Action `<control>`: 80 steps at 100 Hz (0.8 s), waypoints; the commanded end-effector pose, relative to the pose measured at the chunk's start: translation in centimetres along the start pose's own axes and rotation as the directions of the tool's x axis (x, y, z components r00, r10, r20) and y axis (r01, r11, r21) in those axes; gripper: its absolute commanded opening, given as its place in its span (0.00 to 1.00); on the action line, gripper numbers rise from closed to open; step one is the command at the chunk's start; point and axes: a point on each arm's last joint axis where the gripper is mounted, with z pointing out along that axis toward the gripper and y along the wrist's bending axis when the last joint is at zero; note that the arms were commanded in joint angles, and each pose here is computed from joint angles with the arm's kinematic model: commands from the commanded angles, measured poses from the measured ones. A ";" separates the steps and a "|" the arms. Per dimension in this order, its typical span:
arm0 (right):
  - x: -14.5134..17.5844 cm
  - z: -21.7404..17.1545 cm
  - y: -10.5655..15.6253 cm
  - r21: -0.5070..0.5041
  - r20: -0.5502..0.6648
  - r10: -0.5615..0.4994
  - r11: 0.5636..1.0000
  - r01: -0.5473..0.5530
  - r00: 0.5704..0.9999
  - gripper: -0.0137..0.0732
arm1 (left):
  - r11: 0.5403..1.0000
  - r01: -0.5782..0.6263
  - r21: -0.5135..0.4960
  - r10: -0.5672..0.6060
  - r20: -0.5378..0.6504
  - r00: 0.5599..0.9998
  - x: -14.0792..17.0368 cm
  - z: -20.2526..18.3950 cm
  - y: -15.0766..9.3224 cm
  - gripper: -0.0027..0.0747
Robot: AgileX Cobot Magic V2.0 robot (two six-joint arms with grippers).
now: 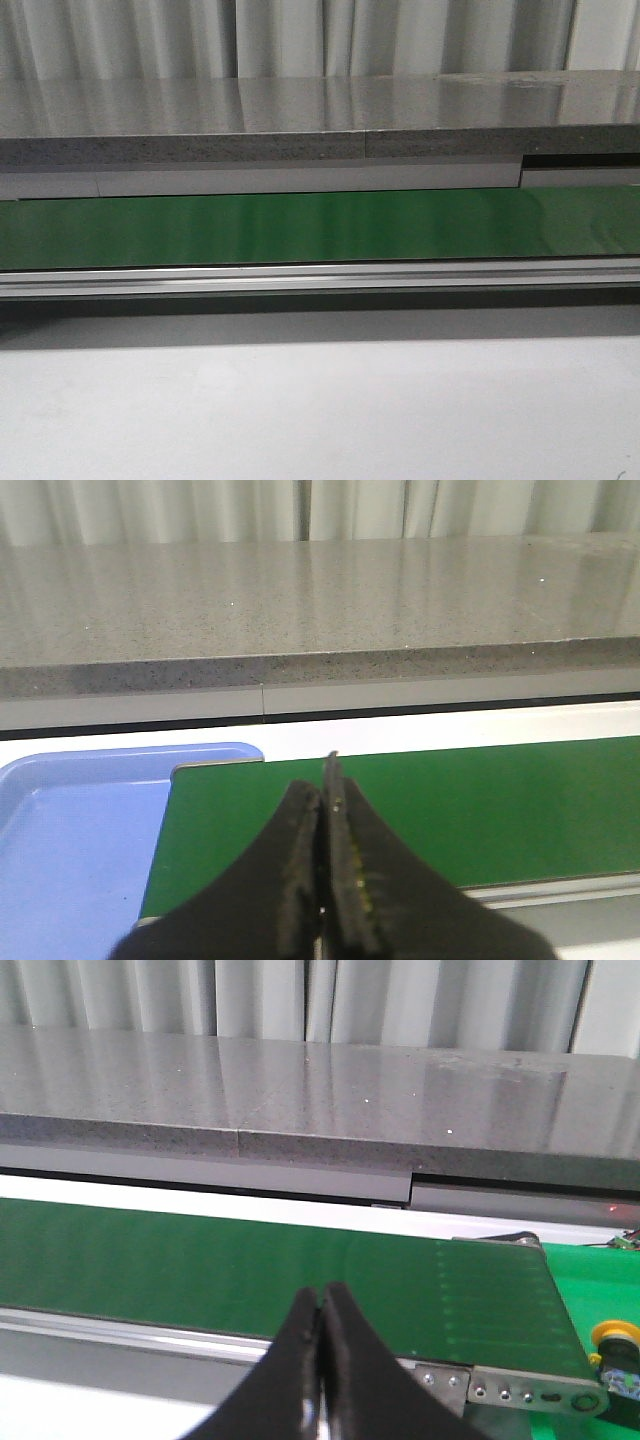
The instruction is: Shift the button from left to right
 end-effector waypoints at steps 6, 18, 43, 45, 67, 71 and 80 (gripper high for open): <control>0.3 -0.4 -0.2 0.034 0.112 -0.008 0.999 0.004 0.994 0.08 | 1.000 0.011 -0.010 -0.010 0.102 0.995 -1.6 -0.2 0.1 0.01; 1.5 -0.5 -0.3 0.061 0.124 -0.011 0.998 0.003 0.992 0.08 | 1.000 0.011 -0.010 -0.010 0.102 0.995 -1.6 -0.2 0.1 0.01; 2.8 -0.2 -0.5 0.091 0.127 -0.009 0.996 -0.003 0.992 0.08 | 1.000 0.011 -0.010 -0.010 0.102 0.995 -1.6 -0.2 0.1 0.01; 2.8 -0.2 -0.5 0.091 0.127 -0.009 0.996 -0.003 0.992 0.08 | 1.000 0.011 -0.010 -0.010 0.102 0.995 -1.6 -0.2 0.1 0.01; 2.8 -0.2 -0.5 0.091 0.127 -0.009 0.996 -0.003 0.992 0.08 | 1.000 0.011 -0.010 -0.010 0.102 0.995 -1.6 -0.2 0.1 0.01; 2.8 -0.2 -0.5 0.091 0.127 -0.009 0.996 -0.003 0.992 0.08 | 1.000 0.011 -0.010 -0.010 0.102 0.995 -1.6 -0.2 0.1 0.01; 2.8 -0.2 -0.5 0.091 0.127 -0.009 0.996 -0.003 0.992 0.08 | 1.000 0.011 -0.010 -0.010 0.102 0.995 -1.6 -0.2 0.1 0.01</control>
